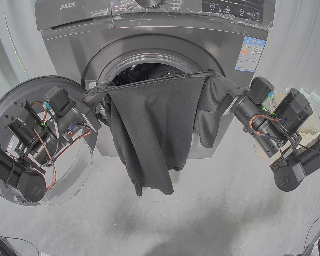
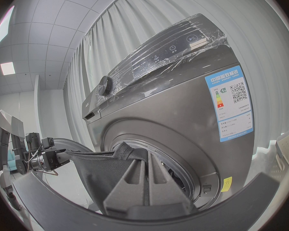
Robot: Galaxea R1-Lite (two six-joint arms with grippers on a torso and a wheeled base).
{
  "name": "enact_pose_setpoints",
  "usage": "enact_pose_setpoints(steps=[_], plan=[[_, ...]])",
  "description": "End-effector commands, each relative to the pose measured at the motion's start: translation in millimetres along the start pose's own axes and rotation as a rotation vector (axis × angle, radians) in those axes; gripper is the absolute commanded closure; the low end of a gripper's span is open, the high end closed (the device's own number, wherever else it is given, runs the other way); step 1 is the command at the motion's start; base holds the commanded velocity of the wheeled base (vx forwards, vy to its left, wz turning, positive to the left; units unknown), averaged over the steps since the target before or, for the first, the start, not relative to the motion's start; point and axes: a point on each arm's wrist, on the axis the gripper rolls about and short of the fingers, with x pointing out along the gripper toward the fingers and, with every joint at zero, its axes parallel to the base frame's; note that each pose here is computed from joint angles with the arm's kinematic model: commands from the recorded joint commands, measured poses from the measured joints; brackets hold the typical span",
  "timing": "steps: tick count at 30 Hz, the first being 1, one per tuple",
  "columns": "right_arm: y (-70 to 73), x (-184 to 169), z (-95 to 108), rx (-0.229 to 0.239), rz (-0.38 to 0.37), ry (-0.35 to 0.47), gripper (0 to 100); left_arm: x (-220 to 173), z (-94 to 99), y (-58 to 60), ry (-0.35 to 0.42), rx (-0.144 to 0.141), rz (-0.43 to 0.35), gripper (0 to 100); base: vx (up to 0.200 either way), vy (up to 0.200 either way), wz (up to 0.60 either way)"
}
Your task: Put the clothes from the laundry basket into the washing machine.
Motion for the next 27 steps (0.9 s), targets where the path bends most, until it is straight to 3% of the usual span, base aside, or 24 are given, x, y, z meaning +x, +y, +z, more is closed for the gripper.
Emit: enact_pose_setpoints(steps=[1,8,27], plan=[[2.1,2,3,0.004,0.005,-0.014,100,-3,9.5,-0.1,-0.017,0.008,0.004,100,0.0,0.0,0.0],[2.6,6,9,0.009,0.007,-0.042,100,-6,21.5,-0.7,-0.022,0.011,0.006,100,0.0,0.0,0.0],[5.7,6,16,0.013,0.007,-0.065,100,-2,26.8,-0.6,-0.039,0.013,0.003,100,0.0,0.0,0.0]])
